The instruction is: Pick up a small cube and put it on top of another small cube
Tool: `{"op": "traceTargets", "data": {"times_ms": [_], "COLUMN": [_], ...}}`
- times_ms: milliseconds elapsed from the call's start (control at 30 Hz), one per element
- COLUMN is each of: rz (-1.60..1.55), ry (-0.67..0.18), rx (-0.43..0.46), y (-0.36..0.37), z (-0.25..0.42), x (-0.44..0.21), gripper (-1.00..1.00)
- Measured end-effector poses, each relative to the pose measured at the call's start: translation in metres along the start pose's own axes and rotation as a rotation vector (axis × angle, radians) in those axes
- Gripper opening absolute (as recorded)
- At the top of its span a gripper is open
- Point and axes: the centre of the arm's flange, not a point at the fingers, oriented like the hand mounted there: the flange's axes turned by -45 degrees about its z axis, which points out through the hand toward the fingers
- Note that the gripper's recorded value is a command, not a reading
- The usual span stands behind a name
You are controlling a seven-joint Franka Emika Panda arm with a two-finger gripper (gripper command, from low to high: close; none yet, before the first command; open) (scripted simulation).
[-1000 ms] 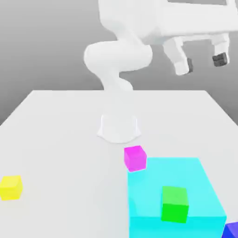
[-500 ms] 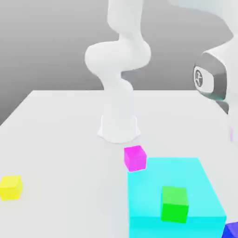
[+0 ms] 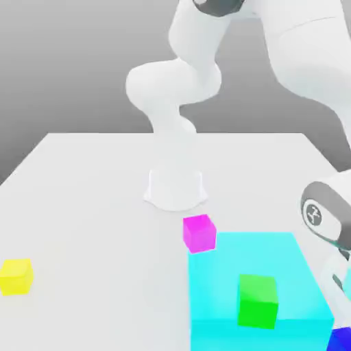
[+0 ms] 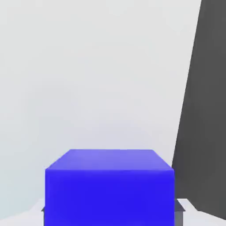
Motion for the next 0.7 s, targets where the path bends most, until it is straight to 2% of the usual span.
{"op": "traceTargets", "data": {"times_ms": [133,467,633,700], "rz": [0.007,-0.228,-0.421,-0.459], "ry": [0.001,-0.036,-0.023,-0.005], "rx": [-0.016,-0.092,-0.039,-0.009], "y": [0.007,0.009,-0.03,-0.041], "z": [-0.058,-0.2,-0.221,-0.201], "x": [-0.007,-0.127,-0.172,-0.174], "gripper": [-1.0,-1.0,-1.0,-1.0]}}
